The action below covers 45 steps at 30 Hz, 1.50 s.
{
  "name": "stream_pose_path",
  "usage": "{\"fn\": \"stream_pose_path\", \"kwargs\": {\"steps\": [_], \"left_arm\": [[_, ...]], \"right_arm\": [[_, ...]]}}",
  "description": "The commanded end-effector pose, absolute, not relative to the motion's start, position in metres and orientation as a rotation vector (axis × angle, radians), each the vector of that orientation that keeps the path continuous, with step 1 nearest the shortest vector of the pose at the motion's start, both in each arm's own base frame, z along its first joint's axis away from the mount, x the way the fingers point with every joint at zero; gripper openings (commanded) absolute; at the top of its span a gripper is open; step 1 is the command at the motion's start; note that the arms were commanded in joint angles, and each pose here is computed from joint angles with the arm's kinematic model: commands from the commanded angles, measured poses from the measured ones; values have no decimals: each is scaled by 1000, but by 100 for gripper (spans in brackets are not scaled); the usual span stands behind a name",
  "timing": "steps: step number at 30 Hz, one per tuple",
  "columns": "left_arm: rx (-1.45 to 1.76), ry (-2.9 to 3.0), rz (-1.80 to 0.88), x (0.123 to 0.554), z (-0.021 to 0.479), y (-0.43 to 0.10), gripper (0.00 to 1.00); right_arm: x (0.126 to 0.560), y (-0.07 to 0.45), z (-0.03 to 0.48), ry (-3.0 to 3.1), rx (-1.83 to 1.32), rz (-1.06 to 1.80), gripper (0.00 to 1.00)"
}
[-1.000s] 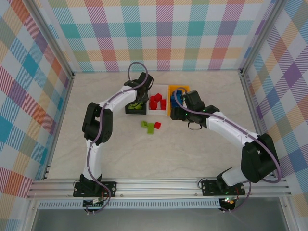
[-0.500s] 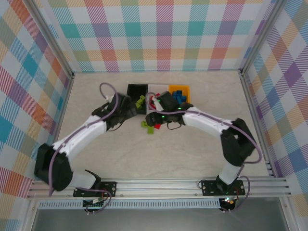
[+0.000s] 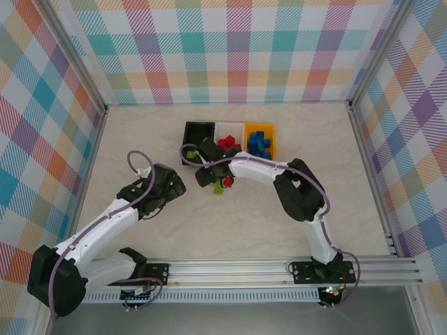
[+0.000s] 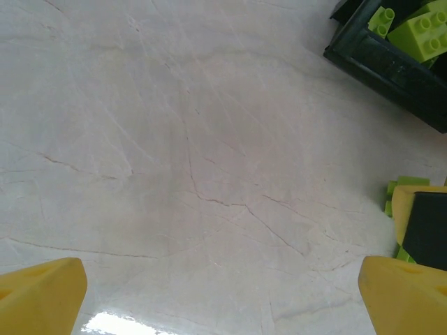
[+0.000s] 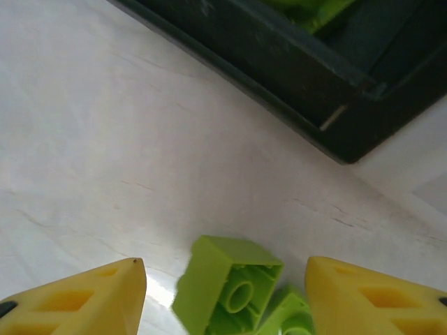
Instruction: Sort the legos into containers by color
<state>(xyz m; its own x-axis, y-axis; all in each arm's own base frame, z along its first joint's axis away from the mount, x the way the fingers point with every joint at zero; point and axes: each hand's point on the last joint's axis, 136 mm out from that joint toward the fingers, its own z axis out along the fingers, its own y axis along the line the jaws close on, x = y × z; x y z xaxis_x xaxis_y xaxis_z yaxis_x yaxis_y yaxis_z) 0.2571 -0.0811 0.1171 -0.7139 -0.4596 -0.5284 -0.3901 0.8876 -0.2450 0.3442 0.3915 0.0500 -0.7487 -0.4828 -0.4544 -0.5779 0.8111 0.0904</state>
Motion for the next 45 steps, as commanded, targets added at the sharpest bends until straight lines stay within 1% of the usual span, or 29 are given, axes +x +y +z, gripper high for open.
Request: {"fn": "stream_pose_path", "kwargs": {"steps": [1, 4, 9, 12, 18, 24, 28, 35, 41, 43, 45], "left_arm": [[-639, 2447, -111, 251, 115, -72, 100], [-636, 2451, -107, 251, 115, -72, 100], [-632, 2454, -114, 252, 116, -73, 100], [-627, 2454, -114, 253, 117, -74, 100], [-617, 2456, -121, 253, 121, -74, 100], [-607, 2443, -145, 252, 128, -75, 100], [-587, 2441, -191, 254, 132, -82, 100], [-545, 2474, -250, 259, 131, -95, 100], [-499, 2540, -268, 262, 123, -107, 100], [-486, 2543, -287, 264, 123, -111, 100], [-469, 2547, -294, 266, 124, -115, 100]], "right_arm": [[346, 394, 45, 2569, -839, 234, 60], [344, 396, 40, 2573, -857, 200, 57], [341, 393, 35, 2586, -854, 189, 43], [340, 394, 38, 2576, -841, 211, 38], [338, 398, 49, 2565, -815, 269, 33], [335, 402, 107, 2451, -756, 401, 33], [348, 407, 148, 2373, -726, 428, 33], [407, 417, 155, 2378, -634, 415, 34], [452, 430, 151, 2374, -598, 425, 38], [463, 430, 149, 2385, -579, 410, 40], [470, 431, 153, 2381, -566, 419, 48]]}}
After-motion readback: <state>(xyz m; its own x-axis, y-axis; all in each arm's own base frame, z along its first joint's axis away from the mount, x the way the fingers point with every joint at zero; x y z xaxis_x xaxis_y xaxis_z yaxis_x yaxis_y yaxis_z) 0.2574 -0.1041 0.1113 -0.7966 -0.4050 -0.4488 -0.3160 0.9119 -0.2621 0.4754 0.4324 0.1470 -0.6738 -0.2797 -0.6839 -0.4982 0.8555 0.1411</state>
